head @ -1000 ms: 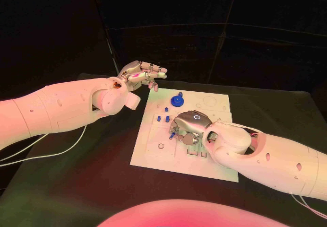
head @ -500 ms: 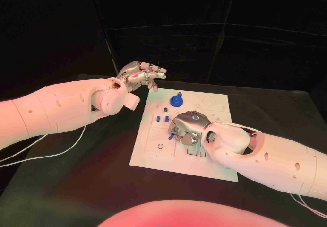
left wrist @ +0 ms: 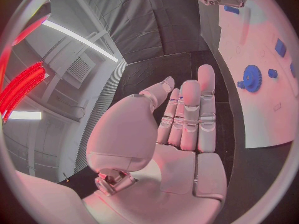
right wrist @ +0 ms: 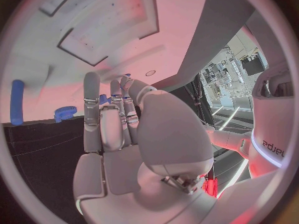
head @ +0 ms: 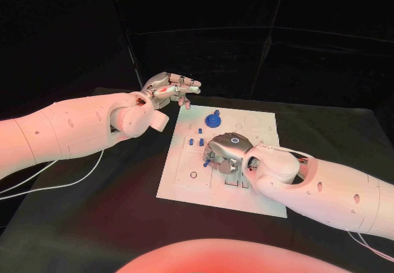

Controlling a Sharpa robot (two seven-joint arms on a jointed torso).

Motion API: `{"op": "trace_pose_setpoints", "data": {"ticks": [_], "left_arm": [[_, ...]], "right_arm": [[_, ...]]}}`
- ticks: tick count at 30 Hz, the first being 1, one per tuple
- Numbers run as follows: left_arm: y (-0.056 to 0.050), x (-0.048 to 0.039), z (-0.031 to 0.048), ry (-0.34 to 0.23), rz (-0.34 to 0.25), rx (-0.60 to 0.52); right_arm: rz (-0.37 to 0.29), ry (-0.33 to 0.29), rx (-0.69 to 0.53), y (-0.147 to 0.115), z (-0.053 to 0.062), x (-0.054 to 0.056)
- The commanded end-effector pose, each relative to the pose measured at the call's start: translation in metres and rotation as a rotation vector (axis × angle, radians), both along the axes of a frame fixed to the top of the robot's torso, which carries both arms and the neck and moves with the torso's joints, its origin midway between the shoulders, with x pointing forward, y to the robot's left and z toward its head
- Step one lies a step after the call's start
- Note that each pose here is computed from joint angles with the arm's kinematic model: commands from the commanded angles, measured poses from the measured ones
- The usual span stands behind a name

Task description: Assemble the parts on the task board

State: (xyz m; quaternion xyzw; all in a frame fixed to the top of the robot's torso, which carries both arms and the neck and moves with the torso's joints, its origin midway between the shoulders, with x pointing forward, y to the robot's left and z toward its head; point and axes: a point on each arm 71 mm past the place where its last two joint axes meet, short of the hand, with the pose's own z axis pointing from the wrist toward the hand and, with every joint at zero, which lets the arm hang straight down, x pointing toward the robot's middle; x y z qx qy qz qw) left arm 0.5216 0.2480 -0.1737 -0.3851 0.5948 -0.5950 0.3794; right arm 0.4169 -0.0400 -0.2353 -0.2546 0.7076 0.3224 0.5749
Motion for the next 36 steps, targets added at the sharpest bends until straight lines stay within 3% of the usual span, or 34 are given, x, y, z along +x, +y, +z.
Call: {"op": "trace_pose_setpoints", "data": {"ticks": [1, 36], "left_arm": [[-0.0012, -0.0002, 0.0010, -0.003, -0.015, -0.003], [-0.0026, 0.0003, 0.0000, 0.007, -0.023, -0.001]], "right_arm": [[-0.003, -0.007, -0.030, 0.0007, -0.0011, 0.0003], [0.030, 0.039, 0.007, 0.0058, -0.0005, -0.0033]]}}
